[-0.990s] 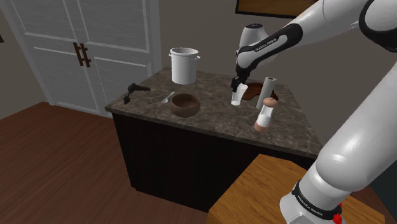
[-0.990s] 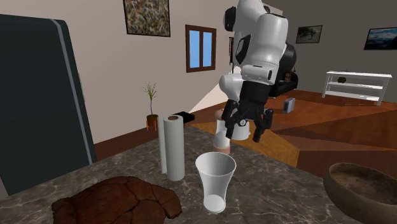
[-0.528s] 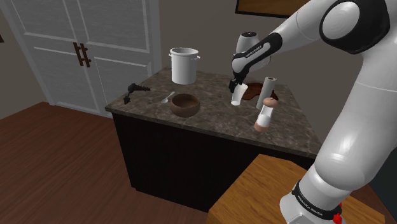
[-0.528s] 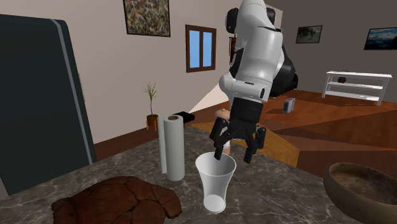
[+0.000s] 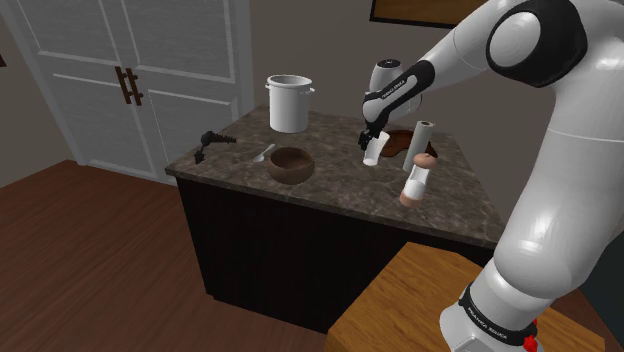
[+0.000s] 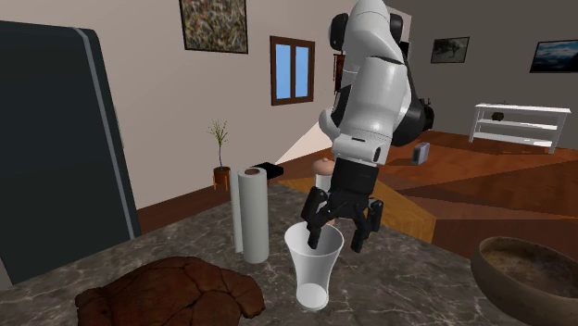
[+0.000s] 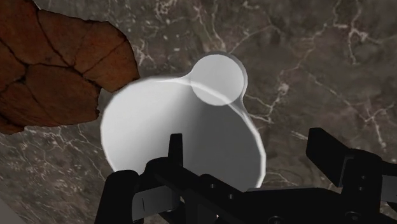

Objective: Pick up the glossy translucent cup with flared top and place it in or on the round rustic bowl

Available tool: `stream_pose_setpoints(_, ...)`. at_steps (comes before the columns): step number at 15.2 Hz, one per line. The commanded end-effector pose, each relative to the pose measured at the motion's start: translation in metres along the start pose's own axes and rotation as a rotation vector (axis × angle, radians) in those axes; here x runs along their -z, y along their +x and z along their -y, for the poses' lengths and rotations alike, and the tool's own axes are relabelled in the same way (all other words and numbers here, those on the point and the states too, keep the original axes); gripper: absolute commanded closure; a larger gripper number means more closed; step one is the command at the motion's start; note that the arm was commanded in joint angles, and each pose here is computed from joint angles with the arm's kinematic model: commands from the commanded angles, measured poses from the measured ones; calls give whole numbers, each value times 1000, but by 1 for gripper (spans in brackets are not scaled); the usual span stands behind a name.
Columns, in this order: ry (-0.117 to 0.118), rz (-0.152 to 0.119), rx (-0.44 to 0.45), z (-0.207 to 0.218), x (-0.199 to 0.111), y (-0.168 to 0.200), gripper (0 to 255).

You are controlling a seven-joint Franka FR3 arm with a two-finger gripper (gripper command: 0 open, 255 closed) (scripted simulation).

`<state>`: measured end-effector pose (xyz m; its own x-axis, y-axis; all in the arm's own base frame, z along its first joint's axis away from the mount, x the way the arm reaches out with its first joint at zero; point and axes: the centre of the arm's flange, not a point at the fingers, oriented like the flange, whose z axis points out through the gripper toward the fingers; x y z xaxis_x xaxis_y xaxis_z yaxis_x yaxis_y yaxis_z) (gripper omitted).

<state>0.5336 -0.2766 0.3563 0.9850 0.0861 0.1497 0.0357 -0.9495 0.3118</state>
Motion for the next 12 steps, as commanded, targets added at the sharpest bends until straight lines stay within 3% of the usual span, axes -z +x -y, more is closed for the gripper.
stream_pose_setpoints(1, 0, 0, 0, 0, 0, 0, 0)
stream_pose_setpoints(4, 0, 0, 0, 0, 0, 0, 0)
stream_pose_setpoints(5, 0, 0, 0, 0, 0, 0, 255)
stream_pose_setpoints(12, 0, 0, 0, 0, 0, 0, 255)
